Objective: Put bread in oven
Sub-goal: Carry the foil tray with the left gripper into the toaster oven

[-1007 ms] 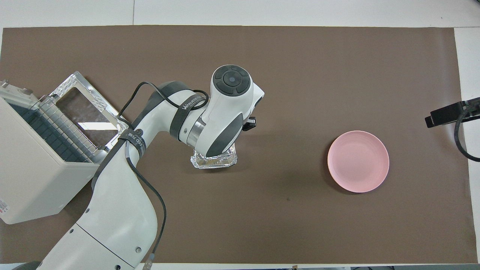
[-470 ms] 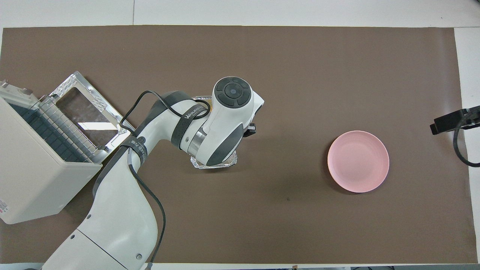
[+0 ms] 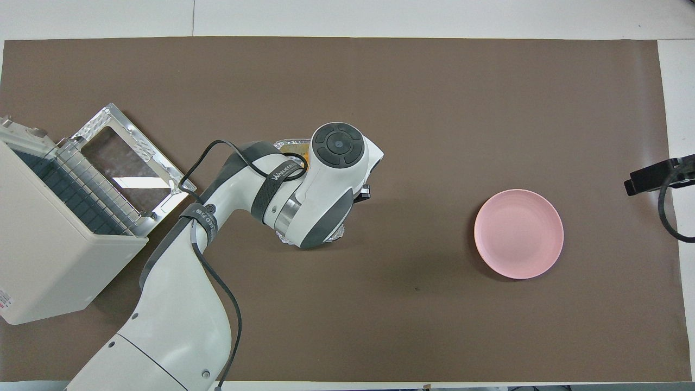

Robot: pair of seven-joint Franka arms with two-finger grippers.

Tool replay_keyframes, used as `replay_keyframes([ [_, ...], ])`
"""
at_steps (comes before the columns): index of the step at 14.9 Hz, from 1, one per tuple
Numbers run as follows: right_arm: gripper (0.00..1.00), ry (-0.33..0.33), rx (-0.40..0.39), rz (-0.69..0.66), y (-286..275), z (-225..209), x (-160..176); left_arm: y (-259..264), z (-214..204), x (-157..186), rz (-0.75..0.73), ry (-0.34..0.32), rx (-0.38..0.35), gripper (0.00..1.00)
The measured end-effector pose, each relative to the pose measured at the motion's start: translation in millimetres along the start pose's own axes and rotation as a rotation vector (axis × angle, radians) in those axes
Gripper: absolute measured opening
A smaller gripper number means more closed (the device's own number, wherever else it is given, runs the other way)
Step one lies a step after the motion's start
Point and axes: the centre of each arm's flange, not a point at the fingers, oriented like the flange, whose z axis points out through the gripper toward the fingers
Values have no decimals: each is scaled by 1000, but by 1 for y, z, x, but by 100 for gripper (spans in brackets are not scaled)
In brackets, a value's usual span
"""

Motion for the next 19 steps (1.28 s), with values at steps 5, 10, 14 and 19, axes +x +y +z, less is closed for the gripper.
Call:
replay_keyframes([
  [5, 100, 0, 0, -2, -1, 0, 0, -2, -2, 0, -17, -1, 3, 1],
  [10, 100, 0, 0, -2, -1, 0, 0, -25, -55, 18, -108, -4, 32, 1],
  [14, 100, 0, 0, -2, -1, 0, 0, -79, -126, 33, -219, 39, 35, 1],
  [19, 100, 0, 0, -2, -1, 0, 0, -206, -130, 92, -451, 67, 75, 1],
])
